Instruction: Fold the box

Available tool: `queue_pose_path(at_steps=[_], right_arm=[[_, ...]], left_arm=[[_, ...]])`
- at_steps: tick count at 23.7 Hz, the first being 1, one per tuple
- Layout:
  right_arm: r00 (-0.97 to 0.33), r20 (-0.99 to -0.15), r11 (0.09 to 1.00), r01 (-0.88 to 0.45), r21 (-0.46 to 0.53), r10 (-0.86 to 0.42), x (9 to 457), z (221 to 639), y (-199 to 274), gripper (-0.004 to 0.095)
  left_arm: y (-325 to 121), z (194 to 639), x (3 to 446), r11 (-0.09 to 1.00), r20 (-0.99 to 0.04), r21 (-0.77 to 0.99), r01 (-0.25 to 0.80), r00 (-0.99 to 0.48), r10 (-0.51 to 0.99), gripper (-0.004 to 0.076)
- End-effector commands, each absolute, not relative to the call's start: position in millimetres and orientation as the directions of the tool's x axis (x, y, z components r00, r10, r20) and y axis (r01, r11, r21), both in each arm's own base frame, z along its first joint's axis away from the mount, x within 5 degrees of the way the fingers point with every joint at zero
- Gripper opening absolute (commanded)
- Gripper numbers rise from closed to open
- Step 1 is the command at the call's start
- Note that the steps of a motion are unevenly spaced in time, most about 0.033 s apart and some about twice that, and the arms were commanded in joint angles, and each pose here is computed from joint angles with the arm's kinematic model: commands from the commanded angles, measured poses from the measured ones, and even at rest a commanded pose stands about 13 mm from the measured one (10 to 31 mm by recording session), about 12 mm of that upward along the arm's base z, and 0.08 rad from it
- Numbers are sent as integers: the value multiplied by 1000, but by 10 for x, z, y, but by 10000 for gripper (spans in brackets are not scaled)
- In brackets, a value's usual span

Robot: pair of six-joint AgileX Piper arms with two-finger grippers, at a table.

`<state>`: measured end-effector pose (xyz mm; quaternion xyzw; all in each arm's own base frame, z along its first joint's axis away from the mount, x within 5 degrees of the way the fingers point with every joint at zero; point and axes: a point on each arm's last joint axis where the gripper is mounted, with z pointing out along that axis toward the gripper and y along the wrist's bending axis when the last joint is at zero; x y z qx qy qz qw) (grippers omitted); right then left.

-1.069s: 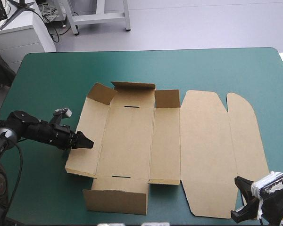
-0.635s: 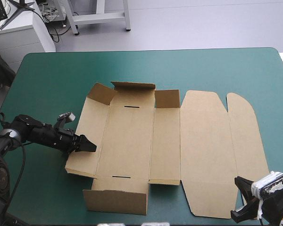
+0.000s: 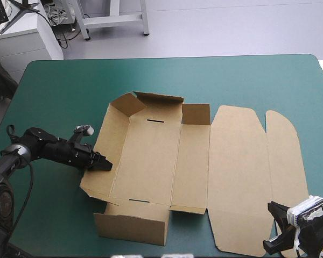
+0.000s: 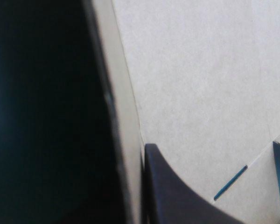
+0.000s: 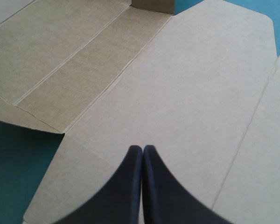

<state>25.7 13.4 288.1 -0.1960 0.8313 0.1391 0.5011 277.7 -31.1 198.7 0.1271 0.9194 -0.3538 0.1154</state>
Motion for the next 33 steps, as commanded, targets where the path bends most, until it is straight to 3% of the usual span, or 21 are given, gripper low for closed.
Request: queue_pose_path(at_steps=[1,6,10,14,19,23,28,33], right_arm=[[-355,-921,884,-466,26,-160,284,3005,144,-15],[-355,-921,884,-466,26,-160,284,3005,144,-15],[-355,-921,884,-466,26,-160,284,3005,144,-15],[-355,-921,884,-466,26,-160,284,3005,144,-15],[-355,-921,884,-466,26,-160,284,3005,144,-15],[-355,-921,884,-466,26,-160,284,3005,144,-15],[-355,-921,884,-466,26,-160,284,3005,144,-15],[-353,-922,885,-466,25,-160,285,3006,143,-15]], left_arm=[[-256,2404,3031,748,-499,-466,472,-839,219,-10],[-257,3214,3406,765,-653,-91,638,-618,438,-10],[-722,3709,3478,603,-600,310,735,-340,724,-10],[-1121,3880,3467,490,-570,503,712,-152,807,-10],[-1564,3984,3380,385,-543,643,662,40,839,-10],[-1802,3986,3261,261,-447,715,649,137,884,-10],[-1987,3912,3096,119,-324,743,658,199,925,-10],[-1975,3743,2920,77,-255,787,612,210,944,-10]])
